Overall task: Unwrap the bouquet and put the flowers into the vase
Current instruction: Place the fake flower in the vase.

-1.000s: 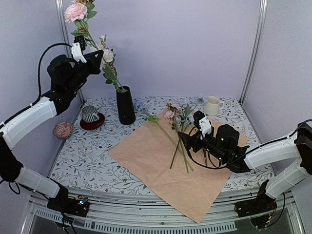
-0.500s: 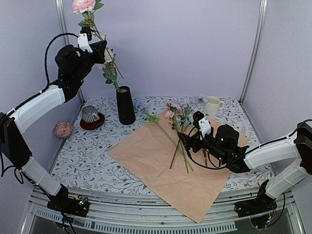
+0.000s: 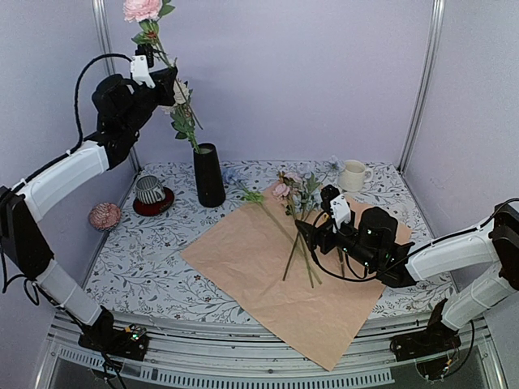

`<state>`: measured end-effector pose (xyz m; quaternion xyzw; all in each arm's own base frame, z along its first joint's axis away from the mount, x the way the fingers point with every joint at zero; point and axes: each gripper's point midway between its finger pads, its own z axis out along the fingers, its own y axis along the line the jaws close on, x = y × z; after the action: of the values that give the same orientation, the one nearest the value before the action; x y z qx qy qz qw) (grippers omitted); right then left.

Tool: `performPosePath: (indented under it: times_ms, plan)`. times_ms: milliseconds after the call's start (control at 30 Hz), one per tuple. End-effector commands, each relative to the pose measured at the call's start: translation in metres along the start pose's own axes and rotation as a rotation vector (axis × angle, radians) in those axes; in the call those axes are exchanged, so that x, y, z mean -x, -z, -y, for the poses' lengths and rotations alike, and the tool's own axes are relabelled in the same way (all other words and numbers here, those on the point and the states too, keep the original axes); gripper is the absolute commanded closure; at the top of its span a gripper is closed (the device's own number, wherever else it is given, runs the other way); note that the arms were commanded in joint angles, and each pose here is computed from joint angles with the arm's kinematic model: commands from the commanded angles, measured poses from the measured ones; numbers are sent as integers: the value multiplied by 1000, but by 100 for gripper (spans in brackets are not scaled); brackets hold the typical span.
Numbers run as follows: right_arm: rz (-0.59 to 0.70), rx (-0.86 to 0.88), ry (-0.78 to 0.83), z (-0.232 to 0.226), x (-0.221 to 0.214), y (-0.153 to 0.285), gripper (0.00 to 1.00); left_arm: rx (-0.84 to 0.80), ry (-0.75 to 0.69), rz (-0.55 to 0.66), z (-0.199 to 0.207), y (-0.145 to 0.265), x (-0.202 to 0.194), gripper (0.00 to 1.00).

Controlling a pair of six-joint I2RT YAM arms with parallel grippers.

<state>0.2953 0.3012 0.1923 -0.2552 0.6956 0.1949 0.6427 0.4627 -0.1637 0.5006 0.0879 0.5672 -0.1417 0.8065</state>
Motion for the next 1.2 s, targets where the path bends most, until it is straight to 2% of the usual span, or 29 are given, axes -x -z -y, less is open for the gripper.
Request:
performPosePath:
  times_ms: [0,500,800,867,1167]
  plan:
    - [25,8,-10,-1,8,-4,11,28,-27,-85,-9,-1,-41,100]
    - [25,14,-9,-2,8,-4,11,71,-18,-342,-18,-10,-147,100]
    - [15,17,-8,-3,5,-6,11,93,-3,-471,-20,-13,-177,100]
    - [14,20,-8,-4,5,-6,11,95,-3,-496,-20,-13,-183,95]
    - [8,24,-6,-5,4,-7,11,101,34,-539,-18,-12,-180,52]
